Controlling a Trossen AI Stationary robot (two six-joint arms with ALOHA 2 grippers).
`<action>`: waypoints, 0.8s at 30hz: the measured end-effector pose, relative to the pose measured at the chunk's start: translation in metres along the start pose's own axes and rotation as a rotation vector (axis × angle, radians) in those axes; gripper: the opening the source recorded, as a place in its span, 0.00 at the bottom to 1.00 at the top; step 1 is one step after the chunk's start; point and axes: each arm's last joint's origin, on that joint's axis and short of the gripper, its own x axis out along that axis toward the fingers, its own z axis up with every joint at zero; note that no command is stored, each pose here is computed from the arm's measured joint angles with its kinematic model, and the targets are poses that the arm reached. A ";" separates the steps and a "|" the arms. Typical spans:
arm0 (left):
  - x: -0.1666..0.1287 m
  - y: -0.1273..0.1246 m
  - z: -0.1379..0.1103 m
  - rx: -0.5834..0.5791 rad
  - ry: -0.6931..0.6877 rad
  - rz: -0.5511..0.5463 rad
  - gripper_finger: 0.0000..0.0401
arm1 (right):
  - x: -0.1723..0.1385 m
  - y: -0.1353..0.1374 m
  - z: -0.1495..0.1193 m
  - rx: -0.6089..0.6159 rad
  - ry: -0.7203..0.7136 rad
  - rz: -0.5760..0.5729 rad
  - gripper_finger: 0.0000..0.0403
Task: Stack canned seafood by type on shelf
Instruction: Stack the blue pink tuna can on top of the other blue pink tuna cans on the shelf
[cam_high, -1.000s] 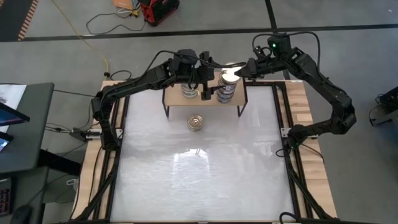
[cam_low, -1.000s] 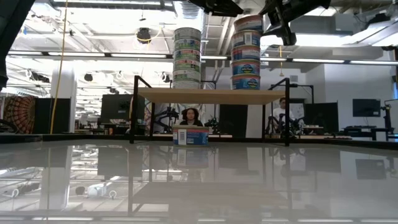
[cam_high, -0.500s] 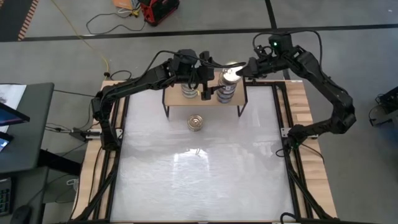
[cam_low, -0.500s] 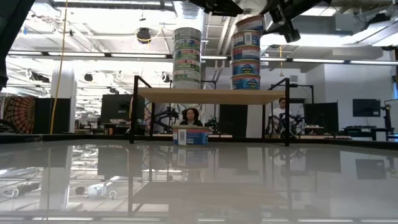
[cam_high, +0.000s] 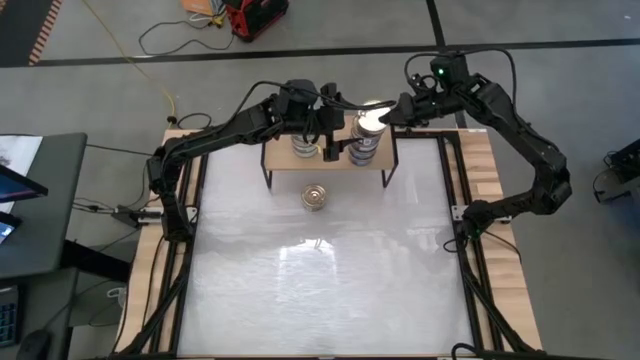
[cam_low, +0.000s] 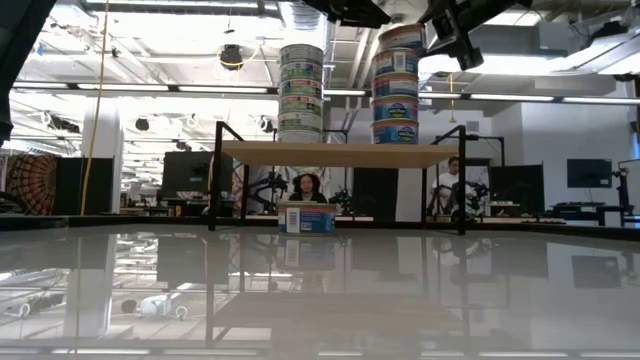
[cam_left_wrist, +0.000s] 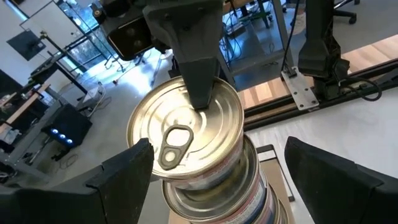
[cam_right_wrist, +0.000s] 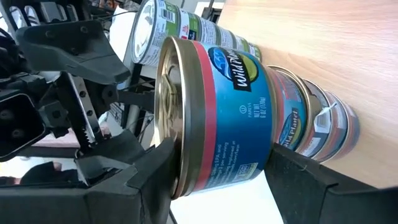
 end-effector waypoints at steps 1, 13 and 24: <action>0.000 0.000 0.000 0.000 -0.001 0.000 0.87 | -0.001 0.001 0.000 -0.002 -0.002 0.002 0.64; 0.000 0.001 0.001 0.004 -0.014 0.003 0.87 | 0.003 0.005 0.004 -0.017 0.020 -0.053 0.64; 0.000 -0.001 -0.001 0.022 -0.002 -0.020 0.87 | 0.006 0.004 0.005 -0.027 0.032 -0.044 0.63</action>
